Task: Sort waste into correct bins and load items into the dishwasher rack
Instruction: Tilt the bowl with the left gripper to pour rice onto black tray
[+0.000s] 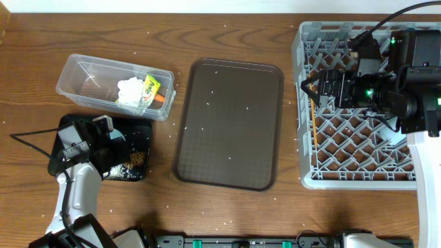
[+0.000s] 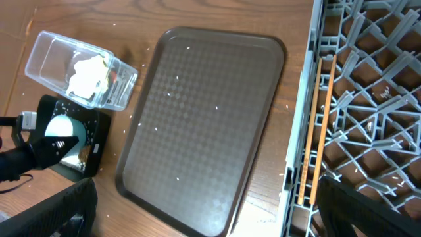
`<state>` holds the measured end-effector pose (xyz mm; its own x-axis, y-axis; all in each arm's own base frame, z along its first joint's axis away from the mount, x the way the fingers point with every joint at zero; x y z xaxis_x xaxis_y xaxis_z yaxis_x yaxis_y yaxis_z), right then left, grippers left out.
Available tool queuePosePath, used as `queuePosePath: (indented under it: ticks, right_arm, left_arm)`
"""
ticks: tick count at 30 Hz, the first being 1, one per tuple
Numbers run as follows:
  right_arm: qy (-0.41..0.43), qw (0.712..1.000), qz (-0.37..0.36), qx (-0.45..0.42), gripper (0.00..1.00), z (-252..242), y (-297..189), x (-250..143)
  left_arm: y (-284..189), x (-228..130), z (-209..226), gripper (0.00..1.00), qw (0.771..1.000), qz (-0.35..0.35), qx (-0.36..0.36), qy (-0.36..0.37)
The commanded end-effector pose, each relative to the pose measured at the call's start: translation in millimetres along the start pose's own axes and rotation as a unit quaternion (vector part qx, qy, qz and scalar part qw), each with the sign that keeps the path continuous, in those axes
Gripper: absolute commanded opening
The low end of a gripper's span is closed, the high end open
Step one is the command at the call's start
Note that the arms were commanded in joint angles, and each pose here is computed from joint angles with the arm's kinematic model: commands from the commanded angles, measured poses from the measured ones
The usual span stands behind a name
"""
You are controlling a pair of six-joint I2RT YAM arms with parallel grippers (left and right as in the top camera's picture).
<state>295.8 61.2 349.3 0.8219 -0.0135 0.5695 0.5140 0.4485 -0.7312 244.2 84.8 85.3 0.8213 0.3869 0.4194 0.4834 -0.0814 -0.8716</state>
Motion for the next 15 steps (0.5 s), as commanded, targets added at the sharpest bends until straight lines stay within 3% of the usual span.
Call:
queuePosePath:
  ticks: [1, 15]
  right_arm:
    - [0.003, 1.0, -0.002, 0.01, 0.99, 4.0, 0.4, 1.1]
    - [0.001, 1.0, -0.006, 0.01, 0.99, 4.0, 0.4, 2.4]
  left_arm:
    - [2.8, -3.8, 9.0, 0.37, 0.999, 0.008, 0.053, 0.001]
    - [4.0, 3.4, -10.0, 0.38, 0.997, 0.002, 0.058, 0.043]
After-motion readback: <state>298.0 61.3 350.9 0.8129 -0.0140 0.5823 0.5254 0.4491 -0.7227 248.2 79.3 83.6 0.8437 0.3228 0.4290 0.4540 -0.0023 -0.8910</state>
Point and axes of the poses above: each gripper's point midway between its finger pads, its own y axis out along the fingers, its own z axis along the line the jaws close on, x = y × z, the point moved 6 cm from there along -y, back along the fingers, and after that the axes turned 4 degrees about -y, right-handed, at the moved point
